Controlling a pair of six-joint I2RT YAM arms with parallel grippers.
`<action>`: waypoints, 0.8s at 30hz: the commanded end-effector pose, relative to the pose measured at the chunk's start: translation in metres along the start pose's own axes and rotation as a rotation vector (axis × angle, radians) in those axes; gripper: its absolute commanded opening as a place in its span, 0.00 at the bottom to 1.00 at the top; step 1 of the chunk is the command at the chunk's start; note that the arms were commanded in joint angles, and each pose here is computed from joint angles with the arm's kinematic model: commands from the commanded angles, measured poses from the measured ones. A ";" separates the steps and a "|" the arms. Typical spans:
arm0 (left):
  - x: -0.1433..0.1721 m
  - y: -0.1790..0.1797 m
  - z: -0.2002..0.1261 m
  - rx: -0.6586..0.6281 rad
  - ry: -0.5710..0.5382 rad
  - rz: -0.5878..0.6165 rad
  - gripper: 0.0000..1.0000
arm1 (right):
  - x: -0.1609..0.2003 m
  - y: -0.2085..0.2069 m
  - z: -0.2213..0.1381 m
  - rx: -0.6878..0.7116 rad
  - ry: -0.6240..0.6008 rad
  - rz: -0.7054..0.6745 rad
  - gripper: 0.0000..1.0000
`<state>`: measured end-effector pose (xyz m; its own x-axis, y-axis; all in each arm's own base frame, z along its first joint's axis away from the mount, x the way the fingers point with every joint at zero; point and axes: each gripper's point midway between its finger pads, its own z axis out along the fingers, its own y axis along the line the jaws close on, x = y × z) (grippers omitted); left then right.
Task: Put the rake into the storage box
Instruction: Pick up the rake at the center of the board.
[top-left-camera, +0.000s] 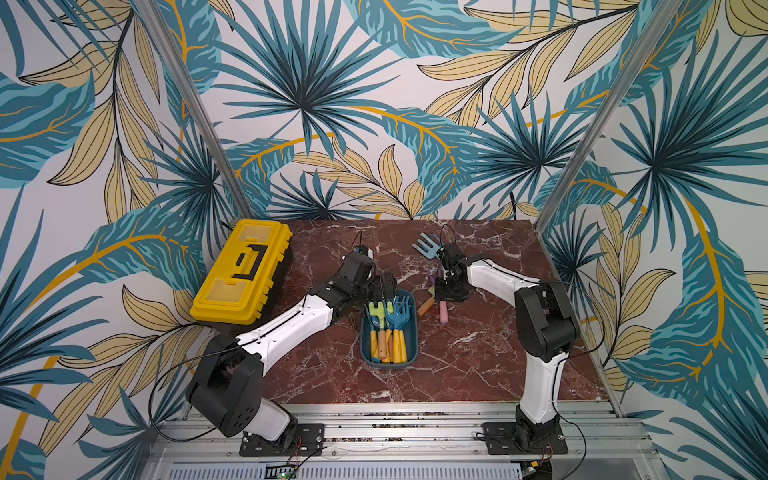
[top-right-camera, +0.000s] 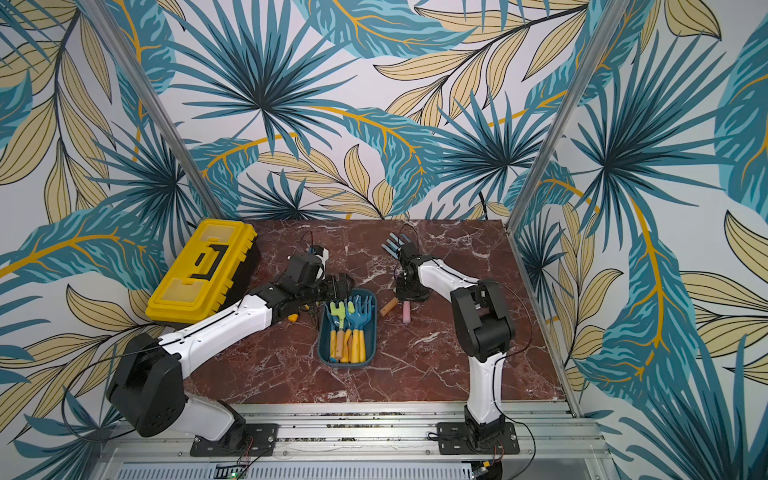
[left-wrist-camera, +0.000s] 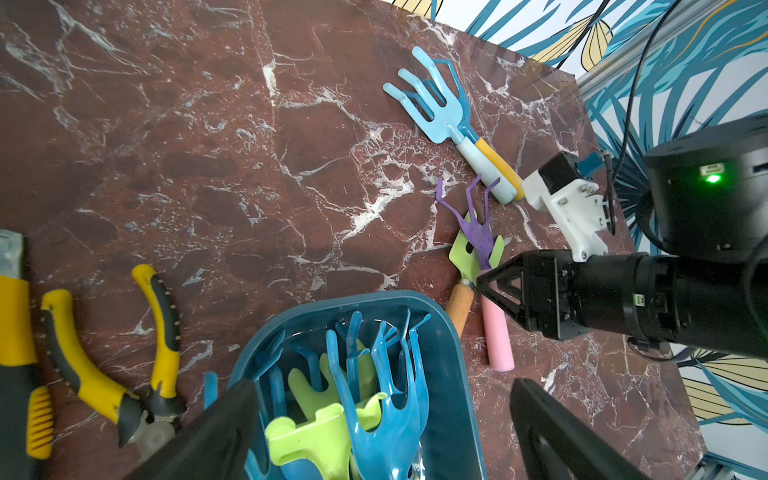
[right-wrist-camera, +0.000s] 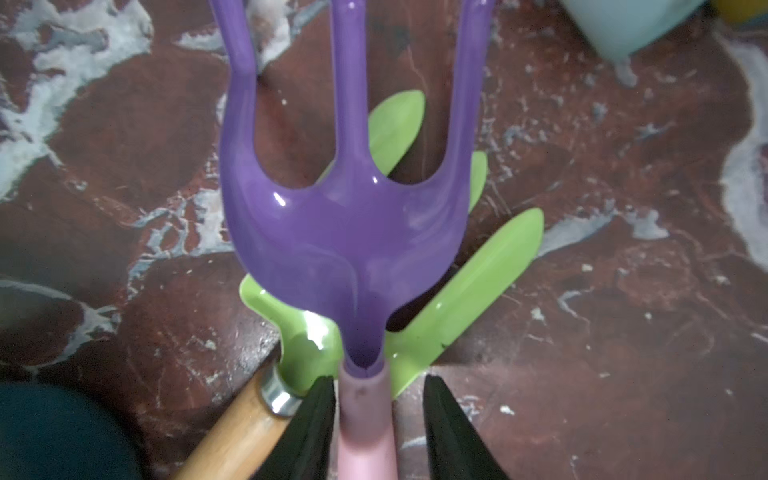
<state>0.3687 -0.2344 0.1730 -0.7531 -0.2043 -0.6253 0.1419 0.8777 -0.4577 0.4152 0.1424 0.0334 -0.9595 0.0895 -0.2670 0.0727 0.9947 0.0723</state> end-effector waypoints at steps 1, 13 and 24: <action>0.009 0.009 0.004 -0.014 0.022 0.006 1.00 | 0.001 -0.004 0.002 0.037 0.014 -0.011 0.33; 0.004 0.010 -0.011 -0.012 -0.017 -0.018 1.00 | -0.002 0.000 -0.065 -0.054 -0.127 0.014 0.22; 0.008 0.026 -0.038 -0.040 -0.094 -0.061 1.00 | 0.053 0.040 -0.116 -0.315 -0.136 0.000 0.21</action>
<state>0.3457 -0.2080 0.1815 -0.7181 -0.2654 -0.6434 0.0981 0.8766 -0.4711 0.3522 0.1603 0.1259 -0.9063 0.1087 -0.4084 -0.0033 0.9645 0.2639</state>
